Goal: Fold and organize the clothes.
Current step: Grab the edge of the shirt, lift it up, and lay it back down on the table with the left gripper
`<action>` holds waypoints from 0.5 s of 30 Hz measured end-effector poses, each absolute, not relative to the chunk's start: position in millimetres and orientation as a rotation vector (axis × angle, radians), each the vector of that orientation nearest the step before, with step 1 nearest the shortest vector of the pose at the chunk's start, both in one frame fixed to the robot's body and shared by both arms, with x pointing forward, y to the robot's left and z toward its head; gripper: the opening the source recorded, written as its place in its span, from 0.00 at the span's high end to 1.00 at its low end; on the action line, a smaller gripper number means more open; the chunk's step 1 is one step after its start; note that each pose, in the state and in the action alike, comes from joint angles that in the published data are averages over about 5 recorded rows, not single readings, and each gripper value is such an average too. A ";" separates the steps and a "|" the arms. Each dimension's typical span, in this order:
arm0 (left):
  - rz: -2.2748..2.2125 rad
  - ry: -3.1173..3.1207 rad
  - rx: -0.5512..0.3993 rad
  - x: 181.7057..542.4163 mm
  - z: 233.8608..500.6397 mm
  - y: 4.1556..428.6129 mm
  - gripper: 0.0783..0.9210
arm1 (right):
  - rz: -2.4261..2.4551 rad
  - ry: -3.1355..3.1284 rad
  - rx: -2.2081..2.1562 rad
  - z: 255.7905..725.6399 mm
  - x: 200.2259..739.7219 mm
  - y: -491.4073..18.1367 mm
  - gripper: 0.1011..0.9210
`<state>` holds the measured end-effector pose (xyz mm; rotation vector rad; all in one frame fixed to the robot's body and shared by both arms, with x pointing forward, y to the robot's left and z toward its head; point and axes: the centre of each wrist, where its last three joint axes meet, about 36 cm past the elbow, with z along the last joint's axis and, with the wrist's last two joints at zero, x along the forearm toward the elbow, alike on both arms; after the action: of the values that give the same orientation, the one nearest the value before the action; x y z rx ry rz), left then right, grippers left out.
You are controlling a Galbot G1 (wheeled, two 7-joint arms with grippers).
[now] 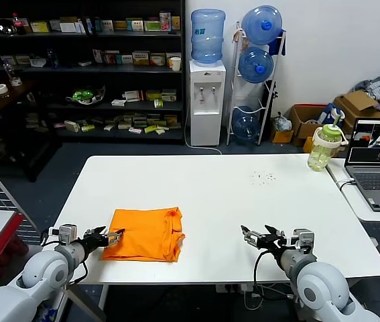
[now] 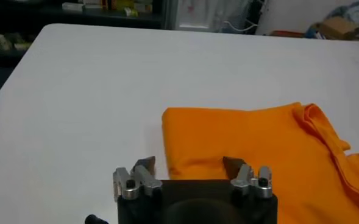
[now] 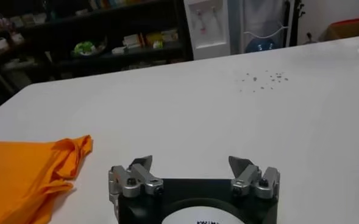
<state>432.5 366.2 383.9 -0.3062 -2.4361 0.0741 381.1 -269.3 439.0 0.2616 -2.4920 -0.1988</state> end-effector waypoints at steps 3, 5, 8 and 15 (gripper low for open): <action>0.079 -2.433 -0.313 432.4 382.2 366.8 0.31 | -0.199 -2.491 0.262 438.7 380.9 -269.3 0.12; 0.082 -2.430 -0.315 432.2 380.7 366.8 0.38 | -0.198 -2.490 0.261 438.4 380.6 -269.4 0.12; 0.088 -2.427 -0.316 432.1 378.4 366.4 0.48 | -0.198 -2.489 0.262 438.4 379.9 -269.4 0.12; 0.104 -2.427 -0.323 432.7 376.2 363.1 0.72 | -0.198 -2.490 0.262 438.8 379.6 -269.4 0.12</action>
<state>432.7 363.1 376.2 -0.3228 -2.4266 0.1039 379.6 -269.4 438.8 0.2624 -2.4898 -0.1982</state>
